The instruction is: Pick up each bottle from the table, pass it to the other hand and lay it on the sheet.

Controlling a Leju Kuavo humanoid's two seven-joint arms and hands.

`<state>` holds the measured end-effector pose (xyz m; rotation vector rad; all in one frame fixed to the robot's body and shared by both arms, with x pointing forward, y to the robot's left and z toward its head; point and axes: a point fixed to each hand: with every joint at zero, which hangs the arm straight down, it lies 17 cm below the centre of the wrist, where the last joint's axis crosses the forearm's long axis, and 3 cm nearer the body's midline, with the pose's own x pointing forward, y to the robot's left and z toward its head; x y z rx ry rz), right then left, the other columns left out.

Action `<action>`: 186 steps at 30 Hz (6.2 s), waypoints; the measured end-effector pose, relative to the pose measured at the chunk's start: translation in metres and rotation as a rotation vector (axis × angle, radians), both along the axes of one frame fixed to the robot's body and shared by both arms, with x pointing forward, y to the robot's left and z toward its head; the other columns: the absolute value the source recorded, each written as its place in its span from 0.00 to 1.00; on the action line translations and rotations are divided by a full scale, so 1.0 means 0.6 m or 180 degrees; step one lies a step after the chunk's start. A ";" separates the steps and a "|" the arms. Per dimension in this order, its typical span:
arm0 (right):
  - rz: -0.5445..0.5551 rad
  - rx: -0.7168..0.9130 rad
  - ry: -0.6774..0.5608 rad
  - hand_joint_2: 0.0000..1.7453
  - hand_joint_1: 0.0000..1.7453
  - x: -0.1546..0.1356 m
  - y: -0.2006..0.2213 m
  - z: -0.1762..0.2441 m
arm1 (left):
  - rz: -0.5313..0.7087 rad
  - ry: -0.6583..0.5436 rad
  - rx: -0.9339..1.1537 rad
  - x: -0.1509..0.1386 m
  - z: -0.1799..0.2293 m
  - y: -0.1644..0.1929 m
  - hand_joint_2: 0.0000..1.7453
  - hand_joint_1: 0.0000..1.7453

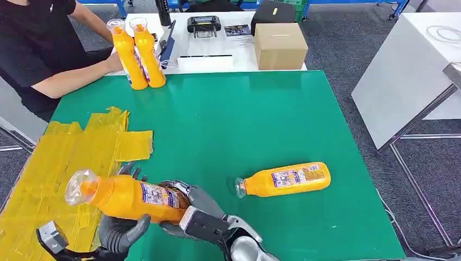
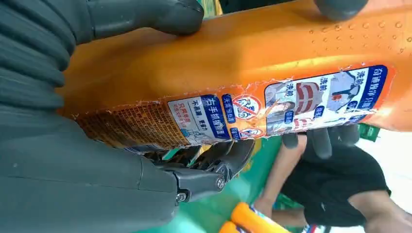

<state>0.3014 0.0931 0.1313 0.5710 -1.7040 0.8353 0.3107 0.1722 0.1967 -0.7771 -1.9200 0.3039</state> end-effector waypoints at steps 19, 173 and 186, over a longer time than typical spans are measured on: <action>0.0212 -0.0211 0.0091 1.00 1.00 -0.022 0.034 -0.044 | 0.0046 -0.0033 0.0293 0.000 -0.006 -0.013 1.00 0.00; -0.0369 -0.0040 -0.0475 1.00 0.00 0.035 -0.157 0.030 | 0.1654 -0.0524 0.1672 0.015 0.025 0.193 1.00 0.00; -0.0625 -0.0184 -0.0577 1.00 0.00 0.025 -0.203 0.015 | 0.1683 -0.0574 0.1550 0.004 0.043 0.189 1.00 0.00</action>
